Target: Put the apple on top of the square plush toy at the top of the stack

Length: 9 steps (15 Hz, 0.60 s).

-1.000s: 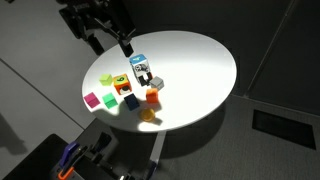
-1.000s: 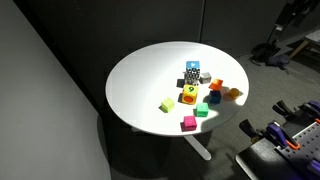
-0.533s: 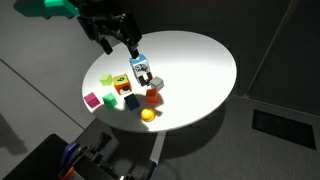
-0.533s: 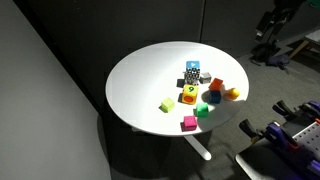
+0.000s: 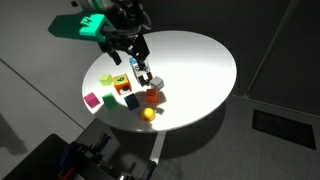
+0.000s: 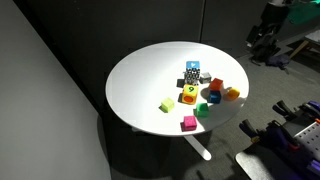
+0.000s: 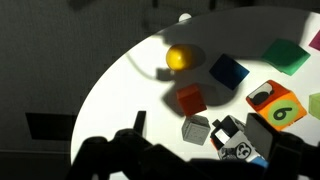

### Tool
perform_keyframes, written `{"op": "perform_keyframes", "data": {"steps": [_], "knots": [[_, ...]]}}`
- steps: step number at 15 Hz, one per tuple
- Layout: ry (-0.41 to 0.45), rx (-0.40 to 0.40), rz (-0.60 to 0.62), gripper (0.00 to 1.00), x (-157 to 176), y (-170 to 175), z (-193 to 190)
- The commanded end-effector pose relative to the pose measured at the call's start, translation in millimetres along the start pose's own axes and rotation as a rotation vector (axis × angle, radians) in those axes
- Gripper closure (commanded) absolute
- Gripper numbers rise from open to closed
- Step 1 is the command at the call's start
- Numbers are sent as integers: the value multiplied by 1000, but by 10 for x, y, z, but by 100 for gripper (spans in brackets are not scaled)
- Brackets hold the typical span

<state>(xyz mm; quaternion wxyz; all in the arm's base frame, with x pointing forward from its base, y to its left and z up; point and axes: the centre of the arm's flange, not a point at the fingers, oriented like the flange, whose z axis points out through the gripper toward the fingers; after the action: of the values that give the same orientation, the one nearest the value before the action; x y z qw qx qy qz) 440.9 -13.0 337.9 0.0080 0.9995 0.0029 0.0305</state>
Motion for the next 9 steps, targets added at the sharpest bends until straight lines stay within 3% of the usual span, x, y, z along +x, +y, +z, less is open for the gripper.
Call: {"op": "perform_keyframes", "data": {"steps": [1, 9], "knots": [[27, 1, -17, 0, 159, -29, 263], [35, 4, -59, 0, 231, -74, 664]]}}
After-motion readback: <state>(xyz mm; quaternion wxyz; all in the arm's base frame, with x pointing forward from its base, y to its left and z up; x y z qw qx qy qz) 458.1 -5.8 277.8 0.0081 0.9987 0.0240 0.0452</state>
